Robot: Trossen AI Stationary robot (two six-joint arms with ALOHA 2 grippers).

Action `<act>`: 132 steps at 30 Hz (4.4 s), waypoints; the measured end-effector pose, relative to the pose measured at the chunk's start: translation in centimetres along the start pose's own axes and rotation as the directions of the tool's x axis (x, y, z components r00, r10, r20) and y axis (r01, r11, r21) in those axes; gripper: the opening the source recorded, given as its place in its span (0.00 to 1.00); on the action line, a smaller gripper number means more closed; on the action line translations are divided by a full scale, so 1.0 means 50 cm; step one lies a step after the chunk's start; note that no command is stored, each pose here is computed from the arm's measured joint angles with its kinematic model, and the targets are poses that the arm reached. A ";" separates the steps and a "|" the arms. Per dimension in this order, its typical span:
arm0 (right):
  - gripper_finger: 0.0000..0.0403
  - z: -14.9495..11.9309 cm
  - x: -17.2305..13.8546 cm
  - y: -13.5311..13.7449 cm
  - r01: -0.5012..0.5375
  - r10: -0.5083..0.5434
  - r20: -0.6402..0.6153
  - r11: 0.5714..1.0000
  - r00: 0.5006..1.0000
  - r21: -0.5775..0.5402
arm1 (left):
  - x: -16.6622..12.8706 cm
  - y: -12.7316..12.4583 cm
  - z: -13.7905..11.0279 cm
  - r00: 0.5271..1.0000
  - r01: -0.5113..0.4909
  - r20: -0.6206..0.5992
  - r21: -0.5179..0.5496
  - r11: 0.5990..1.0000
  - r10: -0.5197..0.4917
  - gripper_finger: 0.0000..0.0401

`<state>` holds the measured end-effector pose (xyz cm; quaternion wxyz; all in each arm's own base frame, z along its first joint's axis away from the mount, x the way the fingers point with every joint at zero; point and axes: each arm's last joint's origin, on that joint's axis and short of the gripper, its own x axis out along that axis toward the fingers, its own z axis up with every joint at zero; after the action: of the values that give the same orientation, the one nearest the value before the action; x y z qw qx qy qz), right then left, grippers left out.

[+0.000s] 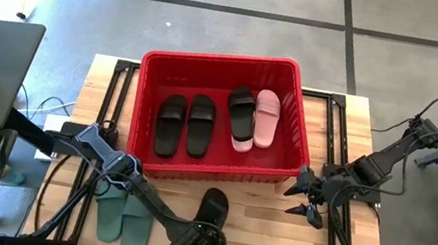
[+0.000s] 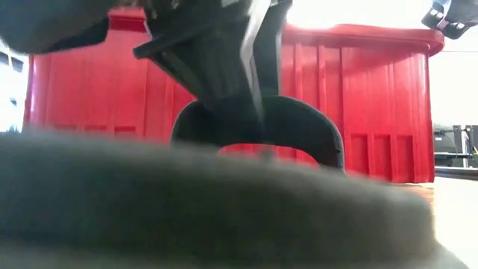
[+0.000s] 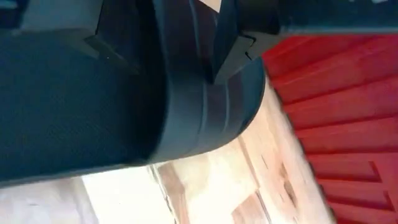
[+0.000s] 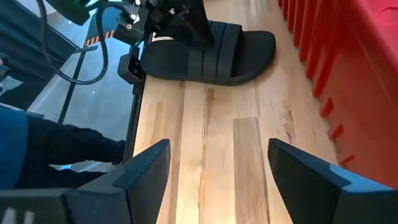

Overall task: Pick and place slides into bin
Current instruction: Stack the black slipper on top of the pink slipper in the red bin

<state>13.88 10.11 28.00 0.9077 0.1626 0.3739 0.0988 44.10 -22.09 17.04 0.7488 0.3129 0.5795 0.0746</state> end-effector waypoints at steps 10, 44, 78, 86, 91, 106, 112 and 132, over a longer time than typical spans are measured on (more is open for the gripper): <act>0.64 -0.002 0.000 0.000 -0.006 0.007 -0.015 0.998 1.000 0.067 | 0.012 0.002 0.003 1.000 -0.022 0.001 -0.032 0.999 0.022 0.33; 0.64 0.029 -0.002 0.017 -0.204 0.195 0.064 0.955 0.979 0.217 | -0.175 0.064 0.029 0.929 0.109 0.359 -0.033 0.993 -0.090 0.01; 0.64 0.197 -0.109 -0.088 -0.313 0.194 0.315 0.867 0.929 0.389 | -0.284 0.271 0.037 0.670 -0.736 0.270 0.118 0.667 0.691 0.00; 0.64 0.222 -0.110 -0.105 -0.374 0.241 0.377 0.865 0.894 0.335 | -0.263 0.284 0.043 0.686 -0.723 0.281 0.152 0.674 0.671 0.00; 0.64 0.226 -0.096 -0.116 -0.341 0.205 0.361 0.865 0.910 0.367 | -0.259 0.290 0.042 0.683 -0.726 0.267 0.150 0.671 0.680 0.00; 0.43 0.233 -0.096 -0.122 -0.187 -0.019 0.458 0.897 0.889 0.400 | -0.239 0.317 0.033 0.643 -0.765 0.134 0.163 0.624 0.754 0.00; 0.44 0.243 -0.096 -0.123 -0.181 -0.051 0.505 0.899 0.861 0.399 | -0.225 0.340 0.030 0.636 -0.769 0.096 0.155 0.620 0.766 0.00; 0.38 0.259 -0.069 -0.134 -0.089 -0.156 0.531 0.909 0.833 0.406 | -0.202 0.376 0.025 0.632 -0.772 0.050 0.128 0.622 0.773 0.00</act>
<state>21.07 -0.04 36.41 0.9225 0.3662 0.1110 -0.0502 46.77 -12.48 35.93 0.6183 0.5814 0.3963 0.3502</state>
